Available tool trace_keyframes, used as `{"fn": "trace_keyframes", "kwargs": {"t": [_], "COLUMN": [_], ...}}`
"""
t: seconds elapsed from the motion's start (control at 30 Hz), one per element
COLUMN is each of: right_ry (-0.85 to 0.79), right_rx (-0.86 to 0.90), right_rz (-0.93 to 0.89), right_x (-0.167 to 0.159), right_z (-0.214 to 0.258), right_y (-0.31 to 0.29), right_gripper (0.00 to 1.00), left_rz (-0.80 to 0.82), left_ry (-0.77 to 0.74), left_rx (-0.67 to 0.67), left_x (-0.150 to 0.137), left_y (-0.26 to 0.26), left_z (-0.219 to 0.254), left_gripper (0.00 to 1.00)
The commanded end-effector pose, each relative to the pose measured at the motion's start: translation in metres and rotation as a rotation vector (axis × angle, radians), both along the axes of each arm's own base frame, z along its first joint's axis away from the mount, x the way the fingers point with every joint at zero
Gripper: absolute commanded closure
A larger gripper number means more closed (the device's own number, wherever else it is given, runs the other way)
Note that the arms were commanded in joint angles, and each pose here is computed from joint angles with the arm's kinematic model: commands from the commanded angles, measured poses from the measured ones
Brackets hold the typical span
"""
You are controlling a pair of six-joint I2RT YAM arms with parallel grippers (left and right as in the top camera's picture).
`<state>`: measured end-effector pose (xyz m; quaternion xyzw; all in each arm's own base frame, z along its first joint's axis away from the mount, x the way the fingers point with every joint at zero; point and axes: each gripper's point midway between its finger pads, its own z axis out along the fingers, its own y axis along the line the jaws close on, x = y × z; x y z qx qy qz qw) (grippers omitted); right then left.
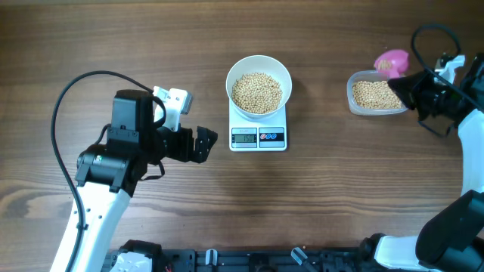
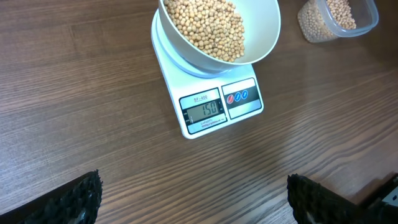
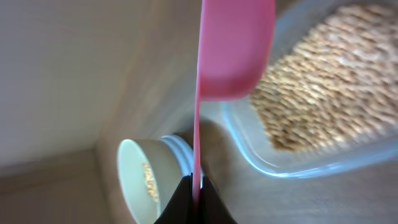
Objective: Scoop item into bowl and weigh 150g on scale
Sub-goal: 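Move the scoop right and lower it into the soybean tub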
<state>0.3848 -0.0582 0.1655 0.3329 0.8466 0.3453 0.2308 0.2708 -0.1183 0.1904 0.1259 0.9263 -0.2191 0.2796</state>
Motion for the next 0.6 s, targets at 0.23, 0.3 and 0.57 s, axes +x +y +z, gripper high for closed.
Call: {"fn": "trace_keyframes", "kwargs": {"t": [0.23, 0.3, 0.57], "right_ry": [0.084, 0.106, 0.175], "right_rx": [-0.207, -0.197, -0.189], "right_rz": [-0.070, -0.068, -0.066], "right_x": [-0.011, -0.016, -0.028], "right_z": [-0.011, -0.013, -0.022], "right_y": [-0.030, -0.028, -0.024], "right_gripper": [0.96, 0.96, 0.96], "left_rz": [-0.002, -0.002, -0.002], "left_ry": [0.004, 0.004, 0.004], "left_rx": [-0.009, -0.009, -0.009], "left_x": [0.000, 0.000, 0.000], "left_y": [0.000, 0.000, 0.000], "left_z": [0.000, 0.000, 0.000], "left_gripper": [0.00, 0.00, 0.00]}}
